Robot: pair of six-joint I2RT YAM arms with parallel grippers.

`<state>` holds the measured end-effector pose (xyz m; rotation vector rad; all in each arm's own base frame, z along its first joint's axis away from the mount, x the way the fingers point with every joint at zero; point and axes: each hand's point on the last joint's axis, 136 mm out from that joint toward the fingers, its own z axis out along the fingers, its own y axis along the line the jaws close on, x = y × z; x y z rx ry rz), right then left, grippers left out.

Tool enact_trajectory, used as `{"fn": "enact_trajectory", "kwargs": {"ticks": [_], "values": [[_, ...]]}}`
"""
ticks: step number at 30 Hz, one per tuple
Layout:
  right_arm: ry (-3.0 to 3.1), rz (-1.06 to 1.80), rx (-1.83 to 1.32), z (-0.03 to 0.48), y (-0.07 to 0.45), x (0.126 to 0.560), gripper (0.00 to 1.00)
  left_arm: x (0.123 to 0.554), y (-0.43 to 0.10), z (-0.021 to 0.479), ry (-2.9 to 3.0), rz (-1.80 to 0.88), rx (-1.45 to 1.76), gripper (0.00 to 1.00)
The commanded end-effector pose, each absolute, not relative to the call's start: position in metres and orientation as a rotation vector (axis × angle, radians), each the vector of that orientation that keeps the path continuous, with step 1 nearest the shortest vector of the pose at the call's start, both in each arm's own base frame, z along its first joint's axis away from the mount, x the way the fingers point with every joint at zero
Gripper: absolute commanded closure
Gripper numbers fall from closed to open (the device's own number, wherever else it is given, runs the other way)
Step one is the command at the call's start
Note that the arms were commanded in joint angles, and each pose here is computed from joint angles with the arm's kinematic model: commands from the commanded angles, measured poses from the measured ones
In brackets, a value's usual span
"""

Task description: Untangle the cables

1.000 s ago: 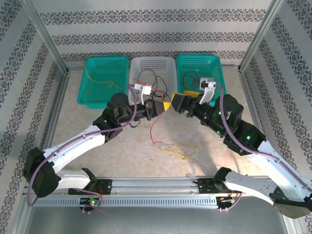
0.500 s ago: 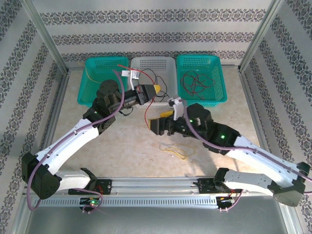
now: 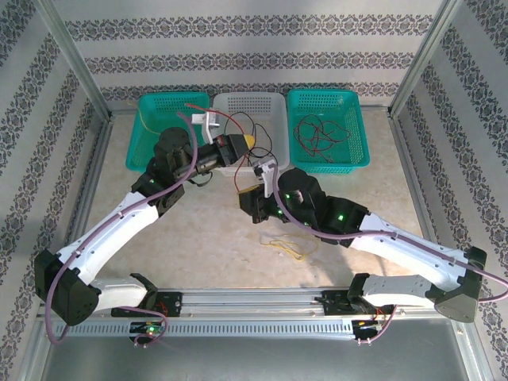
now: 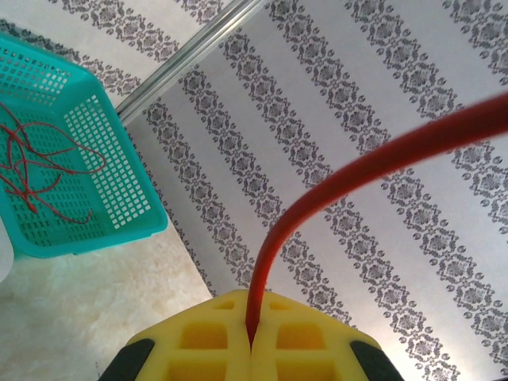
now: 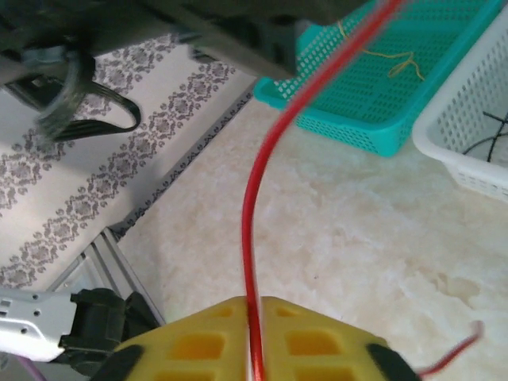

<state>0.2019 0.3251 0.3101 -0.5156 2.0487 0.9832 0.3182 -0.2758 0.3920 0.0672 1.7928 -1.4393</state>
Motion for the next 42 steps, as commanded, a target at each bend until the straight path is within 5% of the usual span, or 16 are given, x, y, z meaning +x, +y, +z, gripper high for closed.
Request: {"fn": "enact_trajectory", "kwargs": {"ticks": [1, 15, 28, 35, 42], "values": [[2.034, 0.931, -0.410, 0.316, 0.304, 0.217, 1.00, 0.311, -0.265, 0.415, 1.720, -1.502, 0.063, 1.00], [2.040, 0.789, -0.123, 0.318, 0.229, 0.246, 1.00, 0.295, -0.260, 0.383, 1.878, -1.506, 0.157, 1.00], [2.011, 0.809, -0.098, 0.329, 0.220, 0.245, 1.00, 0.286, -0.274, 0.349, 1.969, -1.635, 0.185, 1.00], [1.978, 0.788, -0.107, 0.345, 0.216, 0.246, 1.00, 0.291, -0.270, 0.340, 1.992, -1.582, 0.150, 0.48], [1.931, 0.733, -0.102, 0.370, 0.201, 0.255, 1.00, 0.289, -0.267, 0.342, 1.992, -1.545, 0.163, 0.41]]}}
